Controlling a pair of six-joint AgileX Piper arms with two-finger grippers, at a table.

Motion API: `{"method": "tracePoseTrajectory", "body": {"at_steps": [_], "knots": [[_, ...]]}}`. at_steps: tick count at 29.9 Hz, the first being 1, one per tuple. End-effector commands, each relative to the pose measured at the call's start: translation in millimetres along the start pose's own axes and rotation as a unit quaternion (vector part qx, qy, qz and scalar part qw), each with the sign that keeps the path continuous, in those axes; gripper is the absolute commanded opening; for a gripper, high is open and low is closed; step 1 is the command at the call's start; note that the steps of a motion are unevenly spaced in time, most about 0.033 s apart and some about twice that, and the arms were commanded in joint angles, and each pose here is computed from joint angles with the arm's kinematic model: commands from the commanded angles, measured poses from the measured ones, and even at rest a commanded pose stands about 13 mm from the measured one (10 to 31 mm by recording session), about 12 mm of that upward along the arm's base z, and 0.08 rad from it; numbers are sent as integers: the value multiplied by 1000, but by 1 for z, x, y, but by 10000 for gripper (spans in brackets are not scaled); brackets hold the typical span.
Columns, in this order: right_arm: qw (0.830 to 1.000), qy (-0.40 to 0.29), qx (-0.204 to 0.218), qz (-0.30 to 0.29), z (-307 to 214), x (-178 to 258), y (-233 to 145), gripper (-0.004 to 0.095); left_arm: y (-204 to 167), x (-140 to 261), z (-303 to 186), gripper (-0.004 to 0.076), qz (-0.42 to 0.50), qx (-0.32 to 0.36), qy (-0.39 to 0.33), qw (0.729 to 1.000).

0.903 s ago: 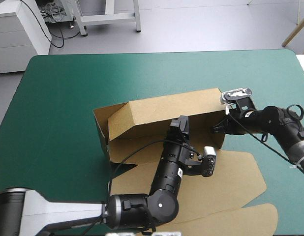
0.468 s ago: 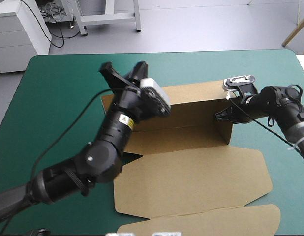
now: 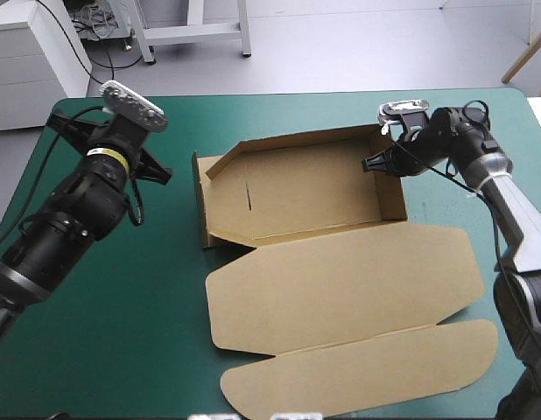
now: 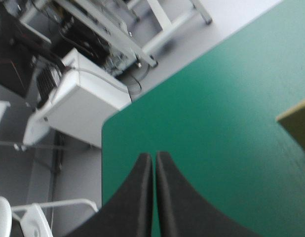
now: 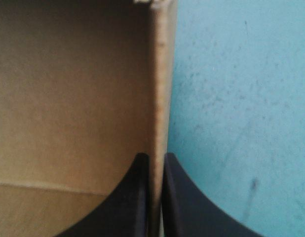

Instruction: Fold the box

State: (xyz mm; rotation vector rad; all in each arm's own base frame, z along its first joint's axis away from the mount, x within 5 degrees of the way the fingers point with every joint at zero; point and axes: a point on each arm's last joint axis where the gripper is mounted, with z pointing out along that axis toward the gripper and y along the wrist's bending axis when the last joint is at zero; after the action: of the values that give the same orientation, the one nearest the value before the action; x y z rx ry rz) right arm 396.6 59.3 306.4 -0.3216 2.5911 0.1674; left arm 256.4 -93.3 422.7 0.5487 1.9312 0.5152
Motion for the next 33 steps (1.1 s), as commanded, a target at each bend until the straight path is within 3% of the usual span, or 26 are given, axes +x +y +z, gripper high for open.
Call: {"method": "tracePoseTrajectory", "body": {"at_steps": [1, 11, 12, 18, 20, 33], "knots": [[1000, -16, 10, -8, 4, -18, -5, 1, 26, 13, 0, 7, -22, 22, 34, 999], [999, -27, 19, -14, 24, -36, -10, 34, 46, 55, 13, 7, -124, 116, 150, 974], [999, -28, 22, -17, 22, -37, -10, 68, 48, 56, 13, 7, -128, 118, 153, 973], [997, -68, 33, -8, 2, -54, -11, 494, 51, 59, 14, 7, -138, 118, 156, 971], [996, -81, 34, -12, -7, -59, -10, 546, 51, 59, 14, 7, -138, 118, 156, 971], [995, -75, 60, -34, -59, -58, -8, 551, 52, 58, 15, 7, -127, 117, 149, 974]]}}
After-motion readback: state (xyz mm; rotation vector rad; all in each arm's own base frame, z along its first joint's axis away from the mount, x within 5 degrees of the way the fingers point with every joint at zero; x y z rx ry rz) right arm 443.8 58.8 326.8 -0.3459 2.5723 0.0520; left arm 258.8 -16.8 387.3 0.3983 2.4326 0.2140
